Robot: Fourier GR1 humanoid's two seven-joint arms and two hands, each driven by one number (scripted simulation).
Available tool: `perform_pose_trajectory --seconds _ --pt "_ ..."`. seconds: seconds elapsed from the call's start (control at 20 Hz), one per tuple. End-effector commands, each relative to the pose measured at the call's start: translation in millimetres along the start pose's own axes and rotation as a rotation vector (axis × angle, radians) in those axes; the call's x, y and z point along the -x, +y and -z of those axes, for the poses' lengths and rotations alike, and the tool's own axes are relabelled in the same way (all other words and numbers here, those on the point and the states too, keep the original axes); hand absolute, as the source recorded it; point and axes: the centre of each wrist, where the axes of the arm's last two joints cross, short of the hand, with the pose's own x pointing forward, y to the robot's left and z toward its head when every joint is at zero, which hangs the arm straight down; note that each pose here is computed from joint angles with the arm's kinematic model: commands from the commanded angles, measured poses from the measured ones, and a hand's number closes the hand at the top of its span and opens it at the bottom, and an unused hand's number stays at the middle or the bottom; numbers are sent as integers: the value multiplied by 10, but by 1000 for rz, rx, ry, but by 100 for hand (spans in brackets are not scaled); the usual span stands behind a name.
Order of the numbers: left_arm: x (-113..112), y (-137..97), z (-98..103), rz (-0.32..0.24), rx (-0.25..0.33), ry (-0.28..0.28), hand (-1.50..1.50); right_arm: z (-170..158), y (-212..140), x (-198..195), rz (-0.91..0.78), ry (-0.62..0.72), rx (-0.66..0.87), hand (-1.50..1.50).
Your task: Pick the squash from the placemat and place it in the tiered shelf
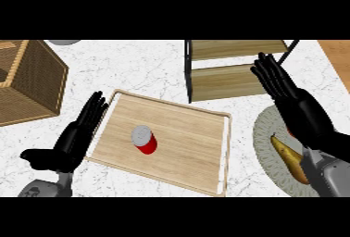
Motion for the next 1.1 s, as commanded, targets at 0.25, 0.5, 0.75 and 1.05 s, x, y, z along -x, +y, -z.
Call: perform_pose_trajectory --seconds 0.25,0.5,0.75,1.05 --pt "380 504 -393 12 -275 398 0 -666 -1728 -200 -224 68 230 150" --pt "406 323 -237 -56 -233 481 0 -1413 -2243 38 -305 467 306 -150" --pt "413 251 -133 -35 -220 521 0 -1659 -2581 -107 -250 402 137 -150" --pt "321 150 -33 -39 -215 531 0 -1567 -2839 -393 -247 467 -72 -150"
